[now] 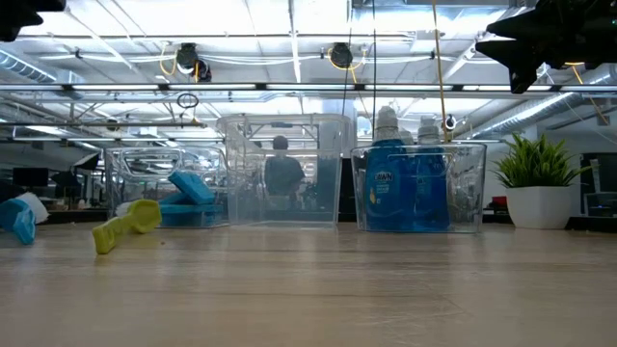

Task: Pick & Place Kitchen Sink Supplies
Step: Put the red dish brush into the middle transparent bin

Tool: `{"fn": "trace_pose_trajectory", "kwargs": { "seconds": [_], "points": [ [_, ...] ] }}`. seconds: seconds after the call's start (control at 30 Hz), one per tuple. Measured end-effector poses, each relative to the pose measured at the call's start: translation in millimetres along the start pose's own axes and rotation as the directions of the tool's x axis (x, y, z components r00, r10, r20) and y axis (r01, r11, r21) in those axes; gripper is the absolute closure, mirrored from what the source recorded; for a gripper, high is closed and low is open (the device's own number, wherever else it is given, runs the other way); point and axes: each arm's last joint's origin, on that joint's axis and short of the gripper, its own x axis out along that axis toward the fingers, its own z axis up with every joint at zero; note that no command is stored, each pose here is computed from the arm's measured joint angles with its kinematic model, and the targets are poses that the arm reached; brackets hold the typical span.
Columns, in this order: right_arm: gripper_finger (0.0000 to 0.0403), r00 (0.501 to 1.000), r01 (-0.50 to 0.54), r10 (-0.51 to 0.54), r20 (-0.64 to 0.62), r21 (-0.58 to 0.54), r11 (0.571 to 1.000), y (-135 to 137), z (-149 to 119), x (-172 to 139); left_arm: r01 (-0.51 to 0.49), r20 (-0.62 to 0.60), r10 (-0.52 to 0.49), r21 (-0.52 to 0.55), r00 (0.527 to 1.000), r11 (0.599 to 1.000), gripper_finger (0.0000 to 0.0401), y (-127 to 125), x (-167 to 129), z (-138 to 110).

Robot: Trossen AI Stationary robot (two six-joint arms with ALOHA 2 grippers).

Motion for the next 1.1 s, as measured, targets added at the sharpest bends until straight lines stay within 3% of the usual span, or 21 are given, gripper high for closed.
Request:
{"fn": "trace_pose_trajectory", "kwargs": {
  "seconds": [0.4, 0.63, 0.83, 0.97, 1.1],
  "points": [
    [0.0261, 1.000, 0.000, 0.000, 0.000, 0.019, 1.000, 0.0, -0.1, 0.0, -0.071, 0.051, 0.070, 0.008, 0.996, 0.997, 0.0031, -5.9, 31.2, -14.4],
    [0.0261, 1.000, 0.000, 0.000, 0.000, 0.026, 1.000, 0.0, 0.0, 0.0, -0.097, 0.072, 0.096, 0.009, 0.993, 0.995, 0.0022, -6.4, 37.9, -15.5],
    [0.0261, 1.000, 0.000, 0.000, 0.000, 0.026, 1.000, 0.0, 0.0, 0.0, -0.037, 0.123, 0.033, 0.032, 0.992, 0.999, 0.0020, -6.9, 37.7, -14.8],
    [0.0261, 1.000, 0.000, 0.000, 0.000, 0.026, 1.000, 0.0, 0.0, 0.0, -0.025, 0.131, 0.011, 0.105, 0.991, 0.994, 0.0028, -7.9, 37.8, -15.0],
    [0.0261, 1.000, 0.000, 0.000, 0.000, 0.026, 1.000, 0.0, 0.0, 0.0, -0.047, 0.139, 0.051, -0.028, 0.989, 0.998, 0.0033, -4.0, 37.4, -14.2]
  ]
}}
